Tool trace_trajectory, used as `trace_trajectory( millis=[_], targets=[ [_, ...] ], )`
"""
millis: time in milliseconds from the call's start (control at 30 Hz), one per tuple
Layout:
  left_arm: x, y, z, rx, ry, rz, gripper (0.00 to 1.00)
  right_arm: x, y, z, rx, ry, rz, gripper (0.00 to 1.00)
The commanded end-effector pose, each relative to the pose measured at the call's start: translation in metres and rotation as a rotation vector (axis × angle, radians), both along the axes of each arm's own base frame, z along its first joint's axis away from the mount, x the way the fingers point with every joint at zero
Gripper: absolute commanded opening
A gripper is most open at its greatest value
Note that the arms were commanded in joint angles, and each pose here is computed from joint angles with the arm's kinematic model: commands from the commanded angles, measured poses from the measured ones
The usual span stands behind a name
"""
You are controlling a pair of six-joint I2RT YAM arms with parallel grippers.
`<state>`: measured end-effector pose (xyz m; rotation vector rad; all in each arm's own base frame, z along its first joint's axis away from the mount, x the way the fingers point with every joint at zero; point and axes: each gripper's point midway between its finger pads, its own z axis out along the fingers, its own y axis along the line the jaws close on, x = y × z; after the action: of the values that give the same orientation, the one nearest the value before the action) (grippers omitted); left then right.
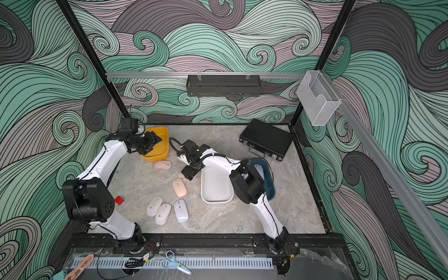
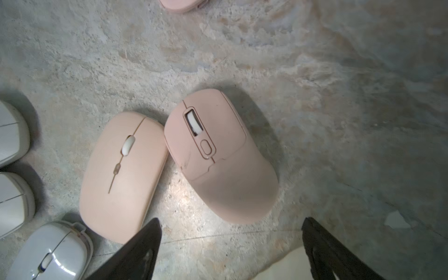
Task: Place the mice by color into the storage box
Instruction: Pick up the mouse from the center of the board.
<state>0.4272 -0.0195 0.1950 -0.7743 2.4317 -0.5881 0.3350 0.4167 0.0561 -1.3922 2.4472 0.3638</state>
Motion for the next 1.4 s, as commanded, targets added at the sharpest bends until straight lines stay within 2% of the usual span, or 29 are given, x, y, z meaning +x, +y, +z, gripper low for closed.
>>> trace_trajectory(
  millis=[0,267,500,600,667,733,967,1200,1367],
  targets=[
    [0.002,0.006,0.021,-0.003,-0.042,0.005,0.72,-0.007,0.011,0.0,0.014,0.04,0.097,0.91],
    [0.004,0.006,0.018,-0.055,-0.038,0.006,0.72,0.016,0.013,-0.02,-0.07,-0.016,0.064,0.87],
    [0.005,0.005,0.017,-0.081,-0.042,0.008,0.72,0.039,0.006,-0.027,-0.129,-0.087,-0.036,0.75],
    [0.006,0.006,0.016,-0.081,-0.039,0.01,0.72,0.043,0.011,-0.024,-0.102,-0.074,-0.104,0.67],
    [0.006,0.006,0.015,-0.085,-0.037,0.012,0.72,0.04,0.017,-0.024,-0.074,-0.042,-0.136,0.65],
    [0.006,0.006,0.015,-0.091,-0.037,0.014,0.71,0.038,0.019,-0.029,-0.067,-0.017,-0.156,0.68],
    [0.006,0.006,0.016,-0.104,-0.041,0.014,0.71,0.028,0.013,-0.039,-0.122,-0.005,-0.197,0.66],
    [0.005,0.005,0.019,-0.105,-0.049,0.014,0.71,0.028,0.014,-0.035,-0.132,-0.028,-0.237,0.52],
    [0.005,0.006,0.022,-0.1,-0.056,0.015,0.71,0.029,0.018,-0.012,-0.084,-0.036,-0.269,0.49]
  ],
)
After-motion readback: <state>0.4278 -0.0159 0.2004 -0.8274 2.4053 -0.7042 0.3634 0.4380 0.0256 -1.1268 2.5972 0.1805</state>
